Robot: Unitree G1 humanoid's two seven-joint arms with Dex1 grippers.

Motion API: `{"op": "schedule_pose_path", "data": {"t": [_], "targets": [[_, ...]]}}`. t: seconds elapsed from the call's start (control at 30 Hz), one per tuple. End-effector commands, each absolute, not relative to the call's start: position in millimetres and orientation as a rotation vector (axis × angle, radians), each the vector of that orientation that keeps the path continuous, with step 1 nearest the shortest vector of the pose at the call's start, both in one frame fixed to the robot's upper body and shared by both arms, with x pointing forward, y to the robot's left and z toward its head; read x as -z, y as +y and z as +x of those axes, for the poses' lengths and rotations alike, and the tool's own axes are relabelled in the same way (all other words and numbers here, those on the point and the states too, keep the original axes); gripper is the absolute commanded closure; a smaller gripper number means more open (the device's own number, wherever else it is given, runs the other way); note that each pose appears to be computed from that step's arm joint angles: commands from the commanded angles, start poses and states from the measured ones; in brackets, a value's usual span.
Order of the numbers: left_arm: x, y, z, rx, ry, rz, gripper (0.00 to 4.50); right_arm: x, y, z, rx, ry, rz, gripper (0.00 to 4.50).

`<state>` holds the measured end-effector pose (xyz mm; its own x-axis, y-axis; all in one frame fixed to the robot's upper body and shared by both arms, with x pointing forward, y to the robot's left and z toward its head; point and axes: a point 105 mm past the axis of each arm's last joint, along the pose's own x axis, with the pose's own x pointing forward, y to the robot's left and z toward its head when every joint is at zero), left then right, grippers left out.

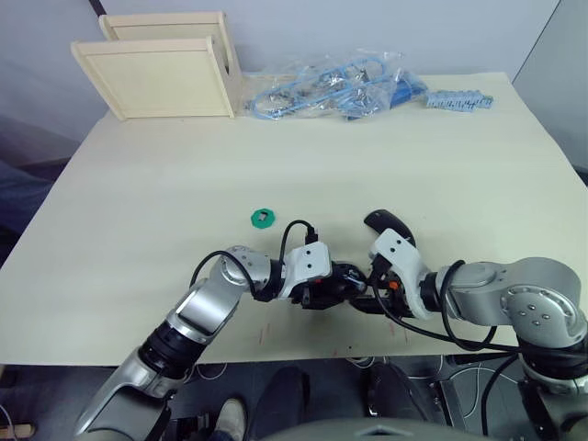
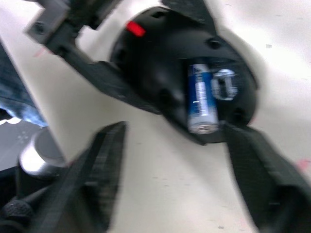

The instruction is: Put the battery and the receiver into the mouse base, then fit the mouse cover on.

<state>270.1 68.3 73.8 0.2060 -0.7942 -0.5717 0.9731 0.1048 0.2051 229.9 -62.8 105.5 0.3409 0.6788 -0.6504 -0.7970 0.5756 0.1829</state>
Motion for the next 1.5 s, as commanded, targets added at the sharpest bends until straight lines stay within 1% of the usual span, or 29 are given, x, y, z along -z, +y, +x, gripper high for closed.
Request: {"op": "schedule_pose_path", "data": {"t": [0.03, 0.13, 0.23, 0.37, 0.47, 0.53, 0.63, 0.67, 0.7, 0.83, 1.13, 1.5], "targets": [[-56.8, 74.1, 264.7, 1.347, 0.439, 0.625, 1.54, -114.2, -82.1, 237.7, -0.893, 0.72, -0.186, 0.44], [-56.5, 74.2, 264.5, 1.347, 0.44, 0.624, 1.54, -117.2, -95.0, 234.2, -0.889, 0.701, -0.191, 0.44], [-56.1, 74.5, 264.1, 1.349, 0.441, 0.624, 1.54, -120.8, -105.2, 234.1, -0.884, 0.629, -0.204, 0.44], [-55.9, 75.9, 263.9, 1.351, 0.442, 0.626, 1.54, -132.9, -104.6, 232.1, -0.956, 0.424, -0.186, 0.44], [-55.7, 76.5, 263.9, 1.351, 0.443, 0.627, 1.54, -133.8, -104.3, 231.8, -0.99, 0.321, -0.166, 1.25], [-55.7, 76.8, 263.9, 1.352, 0.444, 0.628, 1.54, -129.9, -104.6, 230.0, -1.008, 0.283, -0.164, 2.33], [-55.6, 77.3, 264.1, 1.351, 0.444, 0.628, 1.54, -132.7, -100.6, 226.0, -1.06, 0.183, -0.125, 3.91], [-55.6, 77.6, 264.3, 1.35, 0.445, 0.628, 1.54, -132.9, -100.1, 224.7, -1.074, 0.16, -0.13, 4.31], [-55.5, 77.9, 264.4, 1.349, 0.446, 0.628, 1.54, -131.2, -99.0, 223.3, -1.092, 0.145, -0.133, 4.42], [-55.4, 78.8, 265.1, 1.344, 0.448, 0.628, 1.54, -125.2, -94.6, 223.8, -1.131, 0.088, -0.121, 4.42], [-57.1, 80.1, 265.4, 1.342, 0.448, 0.632, 1.54, -111.7, -89.0, 226.5, -1.169, 0.044, -0.129, 4.42], [-58.0, 79.4, 265.3, 1.344, 0.448, 0.633, 1.54, -98.2, -84.9, 233.0, -1.156, 0.045, -0.129, 4.42]]}}
